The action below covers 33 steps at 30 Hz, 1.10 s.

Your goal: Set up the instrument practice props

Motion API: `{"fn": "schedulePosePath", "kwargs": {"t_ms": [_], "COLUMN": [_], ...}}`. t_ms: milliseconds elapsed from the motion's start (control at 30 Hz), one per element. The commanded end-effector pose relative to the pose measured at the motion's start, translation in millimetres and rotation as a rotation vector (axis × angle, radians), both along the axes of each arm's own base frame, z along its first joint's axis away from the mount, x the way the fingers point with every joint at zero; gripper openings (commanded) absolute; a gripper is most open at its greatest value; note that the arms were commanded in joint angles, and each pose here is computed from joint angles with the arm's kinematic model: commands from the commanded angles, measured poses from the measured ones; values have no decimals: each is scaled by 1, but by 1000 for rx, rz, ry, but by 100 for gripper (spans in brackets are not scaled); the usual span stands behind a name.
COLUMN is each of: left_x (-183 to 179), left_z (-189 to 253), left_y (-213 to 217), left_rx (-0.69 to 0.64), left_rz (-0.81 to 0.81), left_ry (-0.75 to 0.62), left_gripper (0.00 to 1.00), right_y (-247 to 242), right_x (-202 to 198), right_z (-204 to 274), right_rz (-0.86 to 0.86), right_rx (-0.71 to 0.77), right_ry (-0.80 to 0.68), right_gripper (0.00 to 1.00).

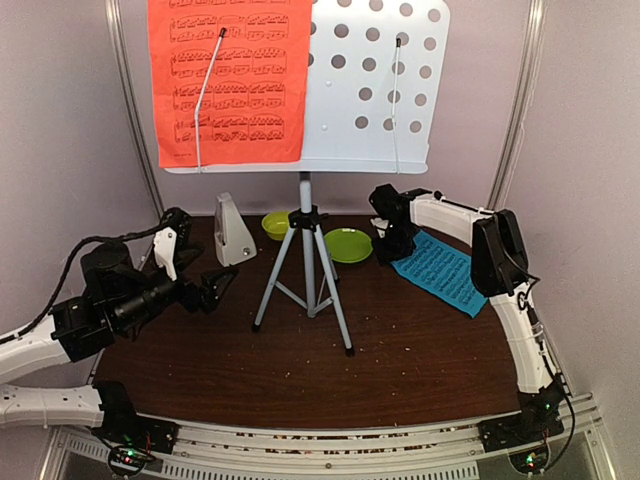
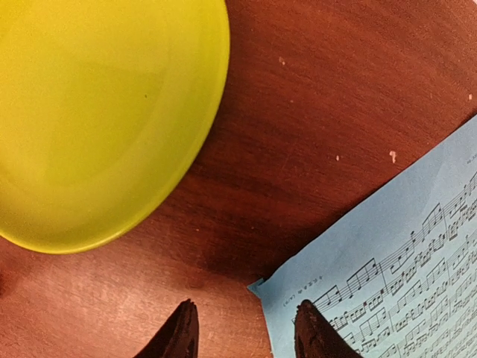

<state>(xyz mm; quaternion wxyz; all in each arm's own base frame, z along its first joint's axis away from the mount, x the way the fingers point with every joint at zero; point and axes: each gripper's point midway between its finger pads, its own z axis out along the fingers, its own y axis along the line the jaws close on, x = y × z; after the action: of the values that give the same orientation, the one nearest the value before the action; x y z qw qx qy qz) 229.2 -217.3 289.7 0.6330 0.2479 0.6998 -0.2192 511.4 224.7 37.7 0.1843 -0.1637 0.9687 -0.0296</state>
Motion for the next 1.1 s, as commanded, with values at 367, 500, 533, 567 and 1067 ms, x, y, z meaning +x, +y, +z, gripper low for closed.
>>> {"fn": "schedulePosePath", "kwargs": {"t_ms": [367, 500, 533, 567, 1067], "left_x": [-9, -9, -10, -10, -14], "left_z": [30, 31, 32, 32, 36], "left_y": [22, 25, 25, 26, 28], "left_rx": [-51, -47, -50, -51, -65], "left_rz": [41, 50, 50, 49, 40], "left_ry": [-70, -72, -72, -74, -84], "left_gripper": [93, 93, 93, 93, 93], "right_y": [-16, -25, -25, -25, -15], "right_x": [1, -8, -11, -14, -100], "right_z": [-10, -12, -14, -14, -27], "right_rz": [-96, -117, -116, -114, -46], "right_rx": [110, 113, 126, 141, 280], "right_ry": [109, 114, 133, 155, 337], "right_gripper": [48, 52, 52, 52, 47]}}
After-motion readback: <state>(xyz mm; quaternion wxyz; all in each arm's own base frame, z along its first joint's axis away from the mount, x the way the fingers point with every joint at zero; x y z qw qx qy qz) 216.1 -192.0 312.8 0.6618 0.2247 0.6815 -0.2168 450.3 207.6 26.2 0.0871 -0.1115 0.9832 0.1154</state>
